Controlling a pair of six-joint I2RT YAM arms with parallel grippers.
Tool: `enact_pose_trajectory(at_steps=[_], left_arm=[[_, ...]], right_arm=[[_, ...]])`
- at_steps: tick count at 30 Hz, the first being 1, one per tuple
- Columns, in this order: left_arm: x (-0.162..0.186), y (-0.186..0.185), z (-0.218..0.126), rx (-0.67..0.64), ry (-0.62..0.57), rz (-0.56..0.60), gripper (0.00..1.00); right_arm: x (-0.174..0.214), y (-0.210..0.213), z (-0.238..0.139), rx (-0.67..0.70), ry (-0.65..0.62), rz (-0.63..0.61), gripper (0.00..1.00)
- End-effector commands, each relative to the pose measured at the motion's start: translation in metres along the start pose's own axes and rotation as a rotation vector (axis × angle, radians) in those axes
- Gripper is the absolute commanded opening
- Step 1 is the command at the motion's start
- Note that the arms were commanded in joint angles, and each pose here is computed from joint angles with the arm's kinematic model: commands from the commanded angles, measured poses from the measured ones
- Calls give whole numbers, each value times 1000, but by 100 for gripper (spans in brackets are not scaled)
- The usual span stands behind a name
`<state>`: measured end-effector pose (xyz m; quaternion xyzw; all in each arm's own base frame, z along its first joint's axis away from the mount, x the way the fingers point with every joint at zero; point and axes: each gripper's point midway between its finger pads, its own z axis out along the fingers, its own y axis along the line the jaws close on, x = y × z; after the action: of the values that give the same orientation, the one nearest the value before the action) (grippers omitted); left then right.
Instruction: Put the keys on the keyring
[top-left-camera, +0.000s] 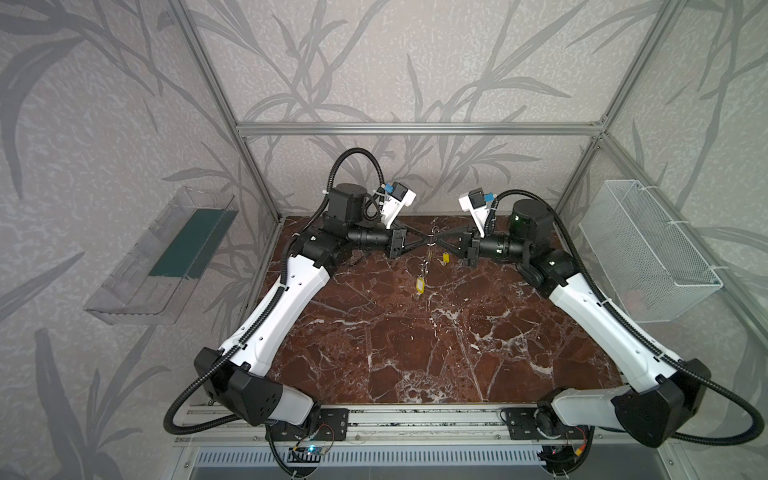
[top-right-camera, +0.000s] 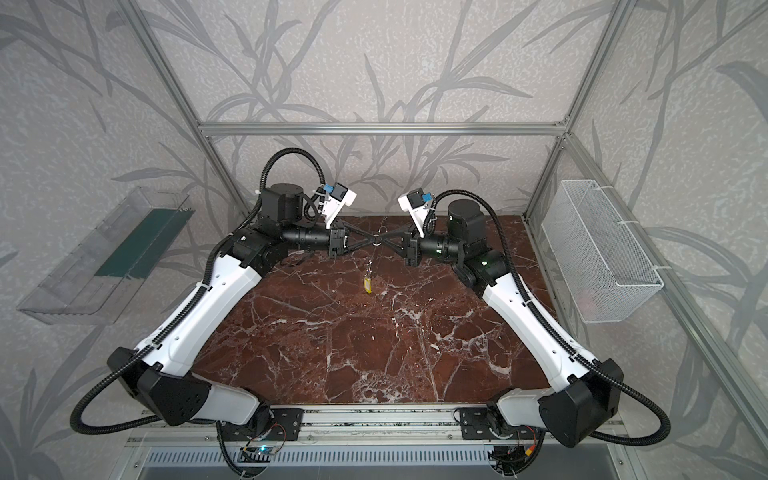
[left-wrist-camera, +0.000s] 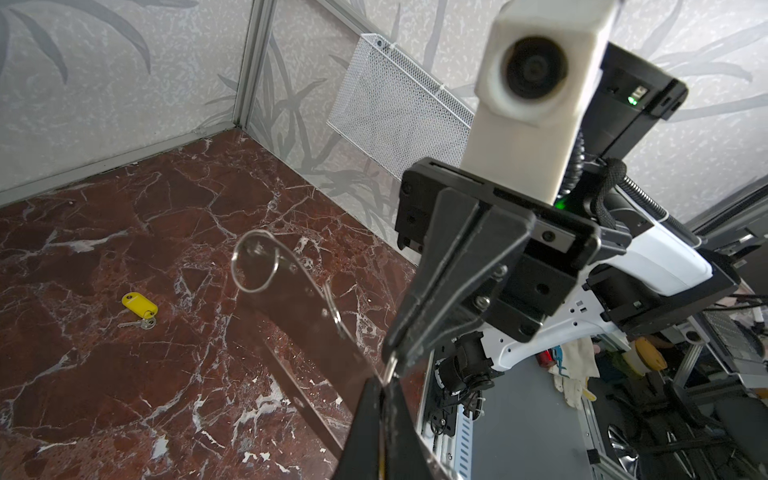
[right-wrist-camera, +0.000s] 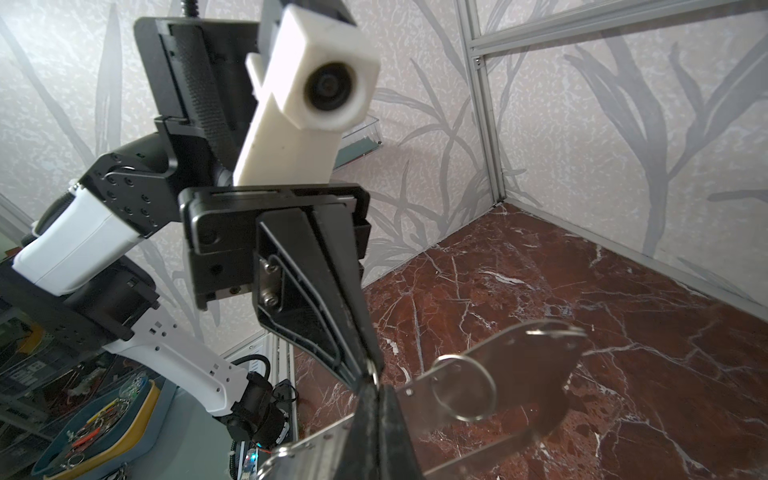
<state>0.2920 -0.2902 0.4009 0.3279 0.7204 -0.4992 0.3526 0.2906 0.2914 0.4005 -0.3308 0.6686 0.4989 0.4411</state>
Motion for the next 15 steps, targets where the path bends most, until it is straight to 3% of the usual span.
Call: enact_pose_trajectory(at_steps=[1, 6, 9, 15], left_arm=[[-11, -13, -2, 29, -22, 51, 0], [-14, -11, -5, -7, -57, 72, 0], [-19, -9, -8, -35, -111, 87, 0], [-34, -7, -15, -110, -235, 134, 0]], right_arm=[[-16, 18, -1, -51, -28, -51, 0], [-17, 11, -4, 3, -47, -40, 2], [-23, 5, -12, 42, -91, -30, 14], [-34, -17, -34, 137, -215, 17, 17]])
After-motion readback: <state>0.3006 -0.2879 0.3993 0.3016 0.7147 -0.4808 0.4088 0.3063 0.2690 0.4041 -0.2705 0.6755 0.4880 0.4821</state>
